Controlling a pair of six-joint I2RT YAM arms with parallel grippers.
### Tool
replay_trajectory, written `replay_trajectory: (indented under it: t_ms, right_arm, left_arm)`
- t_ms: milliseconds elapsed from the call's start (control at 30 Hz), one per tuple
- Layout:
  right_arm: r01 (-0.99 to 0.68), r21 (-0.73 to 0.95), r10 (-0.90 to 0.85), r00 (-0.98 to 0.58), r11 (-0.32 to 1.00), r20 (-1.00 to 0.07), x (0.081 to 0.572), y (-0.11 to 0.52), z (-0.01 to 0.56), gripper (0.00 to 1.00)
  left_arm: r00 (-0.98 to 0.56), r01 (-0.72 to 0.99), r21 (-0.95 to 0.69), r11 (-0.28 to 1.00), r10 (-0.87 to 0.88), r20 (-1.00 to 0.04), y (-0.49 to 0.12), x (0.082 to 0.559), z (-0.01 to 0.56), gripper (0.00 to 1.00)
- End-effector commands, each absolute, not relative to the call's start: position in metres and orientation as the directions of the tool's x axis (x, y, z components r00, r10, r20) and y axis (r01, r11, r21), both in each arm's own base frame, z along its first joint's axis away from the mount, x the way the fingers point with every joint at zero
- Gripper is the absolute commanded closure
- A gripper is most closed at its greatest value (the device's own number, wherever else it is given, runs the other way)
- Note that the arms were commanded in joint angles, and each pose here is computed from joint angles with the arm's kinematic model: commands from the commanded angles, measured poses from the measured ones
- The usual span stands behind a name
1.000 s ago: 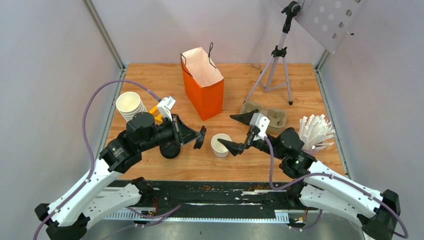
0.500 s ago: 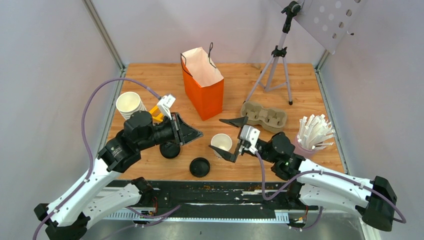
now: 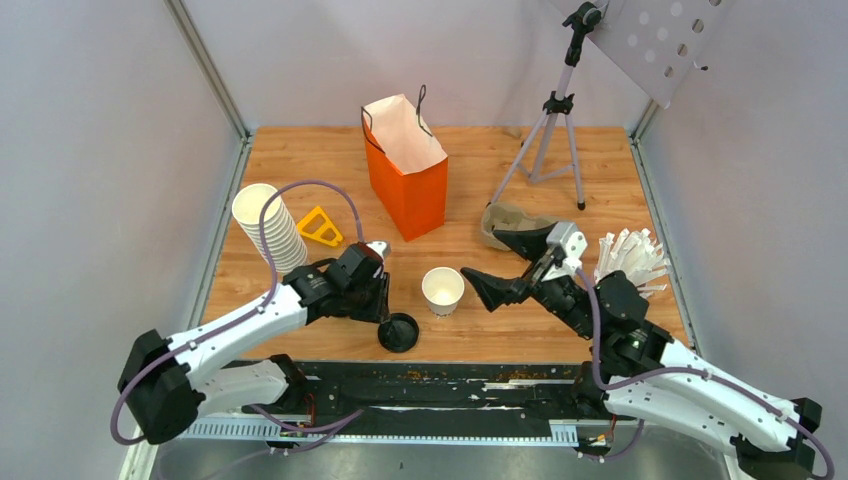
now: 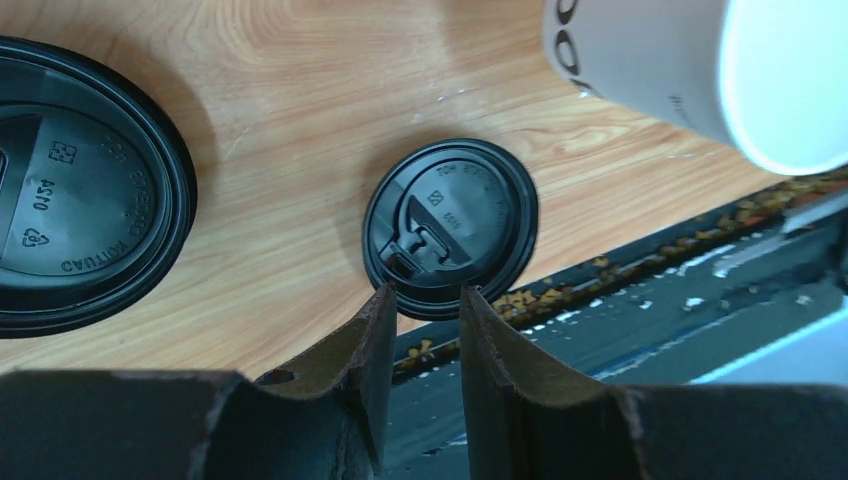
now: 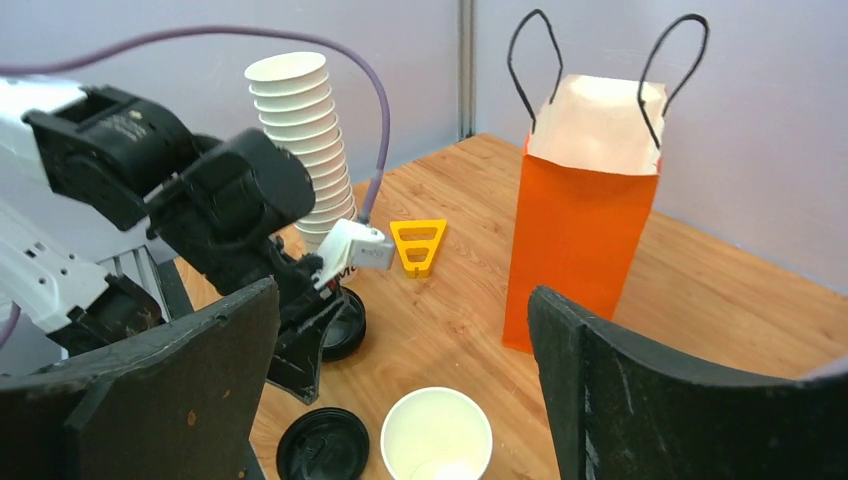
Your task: Pack the takeout coffee
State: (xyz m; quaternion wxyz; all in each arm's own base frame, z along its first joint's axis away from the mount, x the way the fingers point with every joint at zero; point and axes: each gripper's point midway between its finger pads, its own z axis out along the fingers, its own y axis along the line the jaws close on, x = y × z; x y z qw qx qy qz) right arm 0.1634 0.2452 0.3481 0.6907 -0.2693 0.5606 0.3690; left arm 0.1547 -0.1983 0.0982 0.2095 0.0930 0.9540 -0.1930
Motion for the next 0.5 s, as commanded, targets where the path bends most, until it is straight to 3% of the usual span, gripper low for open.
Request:
replay_trajectory:
  t_ms: [0,467]
  right_arm:
    - [-0.766,0.152,0.23,-0.005,0.624,-0.973,0.162,0.225,0.351,0.07]
    - [-0.754,0.151,0.225,-0.003,0.639,-0.974,0.158,0.212,0.357,0.07]
  left_arm:
    - [-0.866,0.278,-0.257,0.925,0.126,-0.484,-0.198,0.167,0.087,0.63]
    - [-0.883,0.275,-0.206,0.939,0.163,-0.439,-0.194,0.164,0.043,0.6]
